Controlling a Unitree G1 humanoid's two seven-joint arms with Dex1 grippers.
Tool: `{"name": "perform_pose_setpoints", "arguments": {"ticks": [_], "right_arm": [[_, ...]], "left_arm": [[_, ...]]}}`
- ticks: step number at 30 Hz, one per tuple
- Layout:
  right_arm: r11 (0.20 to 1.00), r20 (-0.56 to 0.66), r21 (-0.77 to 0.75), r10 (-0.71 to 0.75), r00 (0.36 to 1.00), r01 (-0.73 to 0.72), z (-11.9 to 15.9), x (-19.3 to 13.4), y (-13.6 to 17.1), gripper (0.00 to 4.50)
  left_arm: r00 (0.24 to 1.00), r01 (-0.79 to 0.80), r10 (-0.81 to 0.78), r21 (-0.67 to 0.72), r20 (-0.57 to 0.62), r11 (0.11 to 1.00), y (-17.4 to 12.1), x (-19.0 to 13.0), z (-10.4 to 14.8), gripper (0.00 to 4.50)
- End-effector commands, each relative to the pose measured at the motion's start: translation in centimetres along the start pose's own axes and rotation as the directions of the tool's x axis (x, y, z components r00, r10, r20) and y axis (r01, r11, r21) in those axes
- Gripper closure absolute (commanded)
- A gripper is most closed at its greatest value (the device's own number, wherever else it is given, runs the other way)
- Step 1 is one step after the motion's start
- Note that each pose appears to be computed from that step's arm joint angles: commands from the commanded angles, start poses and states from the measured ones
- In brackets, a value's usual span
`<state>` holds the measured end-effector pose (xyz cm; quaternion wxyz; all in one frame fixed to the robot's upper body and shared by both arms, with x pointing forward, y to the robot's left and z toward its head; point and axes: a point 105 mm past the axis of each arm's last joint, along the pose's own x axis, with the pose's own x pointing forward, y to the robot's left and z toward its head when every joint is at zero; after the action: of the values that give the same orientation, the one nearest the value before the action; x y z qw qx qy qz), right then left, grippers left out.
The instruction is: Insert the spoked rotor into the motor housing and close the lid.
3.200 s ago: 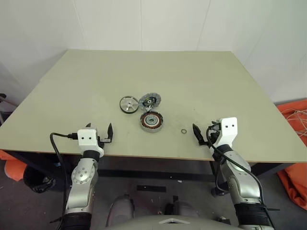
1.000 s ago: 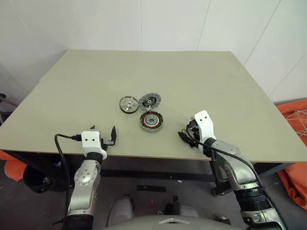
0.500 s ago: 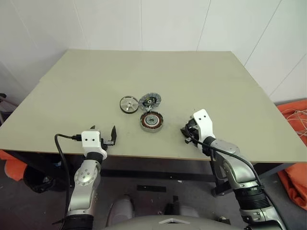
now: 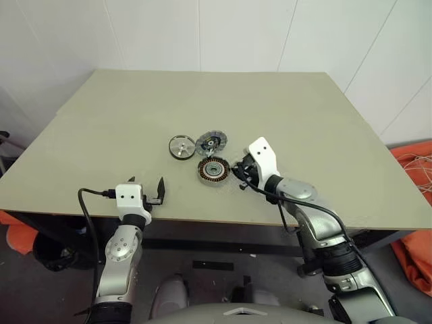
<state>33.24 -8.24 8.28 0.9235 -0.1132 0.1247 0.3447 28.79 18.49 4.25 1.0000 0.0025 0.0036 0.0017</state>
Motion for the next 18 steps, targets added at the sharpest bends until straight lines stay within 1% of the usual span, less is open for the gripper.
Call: {"name": "perform_pose_setpoints", "arguments": {"ticks": [1, 7, 18], "right_arm": [[0.998, 0.036, -0.046, 0.039, 0.999, -0.037, 1.5, 1.0, 0.7, 3.93], [0.993, 0.030, -0.076, 0.093, 0.995, -0.090, 1.7, 2.8, 1.7, 3.93], [0.986, 0.037, -0.105, 0.130, 0.991, -0.126, 2.2, 5.2, 2.1, 3.93]], "left_arm": [[0.999, 0.001, -0.001, 0.000, 0.052, 1.000, 0.0, 0.2, 1.5, 0.00], [0.999, 0.003, -0.003, -0.003, 0.052, 1.000, -0.2, 0.2, 1.5, 0.00], [0.998, 0.000, 0.000, 0.000, 0.057, 1.000, 0.0, 0.3, 1.5, 0.00]]}}
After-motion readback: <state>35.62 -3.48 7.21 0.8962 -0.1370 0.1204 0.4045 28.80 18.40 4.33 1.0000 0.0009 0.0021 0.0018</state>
